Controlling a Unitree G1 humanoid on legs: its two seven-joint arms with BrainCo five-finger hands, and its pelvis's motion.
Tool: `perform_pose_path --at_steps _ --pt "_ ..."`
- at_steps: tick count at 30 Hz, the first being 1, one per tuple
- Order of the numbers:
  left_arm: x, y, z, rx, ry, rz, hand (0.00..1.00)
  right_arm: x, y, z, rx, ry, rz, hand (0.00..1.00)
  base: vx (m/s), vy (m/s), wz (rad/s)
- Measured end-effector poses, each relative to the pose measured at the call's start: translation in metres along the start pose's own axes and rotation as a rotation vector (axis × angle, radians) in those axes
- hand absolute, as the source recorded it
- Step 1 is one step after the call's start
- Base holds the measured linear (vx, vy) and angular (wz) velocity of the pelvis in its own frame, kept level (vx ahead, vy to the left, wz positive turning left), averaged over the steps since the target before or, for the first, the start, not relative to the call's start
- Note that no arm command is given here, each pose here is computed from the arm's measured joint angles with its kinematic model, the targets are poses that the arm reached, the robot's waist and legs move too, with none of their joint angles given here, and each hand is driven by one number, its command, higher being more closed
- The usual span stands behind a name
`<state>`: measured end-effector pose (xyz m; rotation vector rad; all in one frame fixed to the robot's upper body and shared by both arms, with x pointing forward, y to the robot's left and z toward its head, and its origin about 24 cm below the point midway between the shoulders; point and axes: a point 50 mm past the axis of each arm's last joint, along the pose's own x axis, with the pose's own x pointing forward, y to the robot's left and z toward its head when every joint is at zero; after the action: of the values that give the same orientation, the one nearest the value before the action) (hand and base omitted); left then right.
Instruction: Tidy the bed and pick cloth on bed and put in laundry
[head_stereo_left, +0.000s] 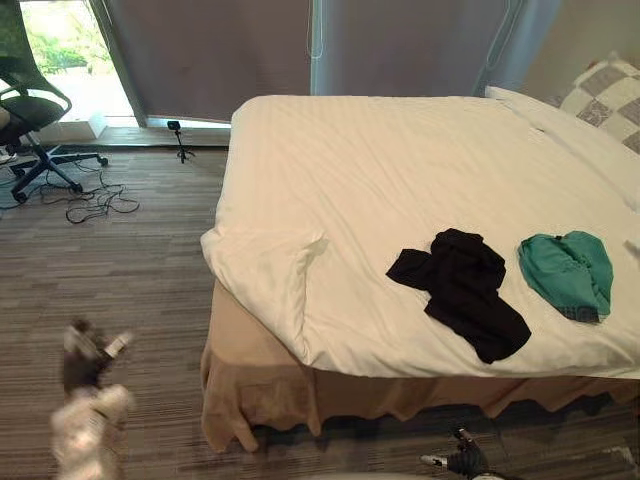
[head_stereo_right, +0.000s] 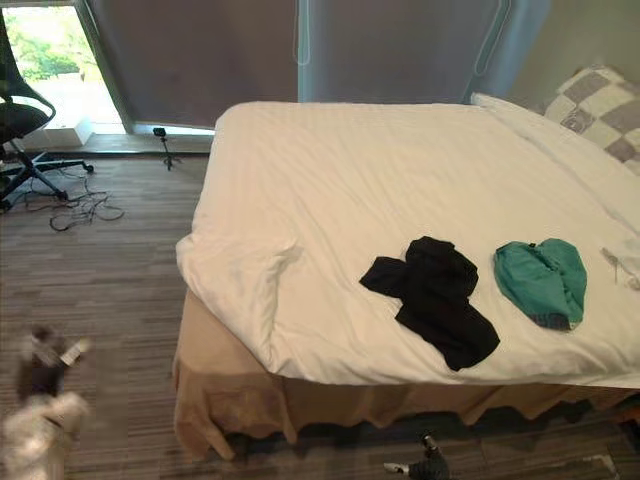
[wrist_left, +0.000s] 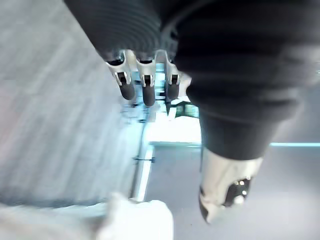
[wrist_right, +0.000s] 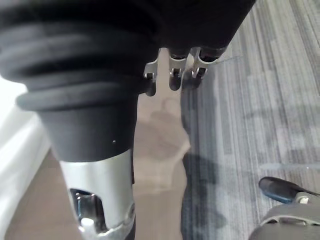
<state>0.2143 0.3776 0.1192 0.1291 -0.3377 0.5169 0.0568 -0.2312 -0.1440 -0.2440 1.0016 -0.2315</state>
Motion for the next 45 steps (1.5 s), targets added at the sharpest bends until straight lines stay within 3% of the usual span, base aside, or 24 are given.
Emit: perform_pose_path --at_steps 3,6,9,14,20,27,28,37,40,45 --pt "0.021 -0.020 0.032 -0.015 -0.139 -0.101 0.00 -0.005 -0.001 -0.010 -0.005 0.038 -0.006 0.00 -0.08 -0.053 0.03" --pt "0.028 -0.049 0.039 0.065 -0.157 -0.218 0.00 -0.008 -0.002 -0.018 -0.008 0.064 -0.007 0.00 -0.05 -0.015 -0.17" --pt "0.022 -0.085 0.024 0.236 -0.109 -0.380 0.00 -0.009 0.002 -0.016 -0.016 0.059 0.007 0.00 -0.05 -0.029 -0.24" --pt "0.003 -0.135 -0.013 0.392 0.010 -0.548 0.00 -0.010 0.004 -0.005 -0.016 -0.001 0.015 0.00 -0.02 -0.019 -0.19" --pt "0.028 -0.169 -0.022 0.529 0.052 -0.515 0.00 -0.002 0.020 0.028 0.018 -0.107 0.055 0.00 -0.06 -0.028 -0.14" --pt "0.080 -0.207 0.024 0.629 -0.027 -0.417 0.00 0.005 0.022 0.072 0.063 -0.247 0.045 0.00 -0.10 -0.030 -0.06" --pt "0.083 -0.210 0.028 0.647 -0.034 -0.408 1.00 0.005 0.023 0.076 0.069 -0.259 0.046 0.00 -0.11 -0.020 0.02" --pt "0.113 -0.236 0.084 0.812 -0.151 -0.352 1.00 0.009 0.008 0.109 0.120 -0.379 0.034 0.00 -0.07 0.004 0.05" --pt "0.117 -0.232 0.085 0.920 -0.111 -0.392 1.00 0.010 0.006 0.122 0.125 -0.427 0.051 0.00 -0.01 0.009 -0.01" --pt "0.119 -0.216 0.067 0.972 0.000 -0.442 1.00 0.012 -0.004 0.128 0.149 -0.458 0.033 0.00 0.00 0.000 0.00"
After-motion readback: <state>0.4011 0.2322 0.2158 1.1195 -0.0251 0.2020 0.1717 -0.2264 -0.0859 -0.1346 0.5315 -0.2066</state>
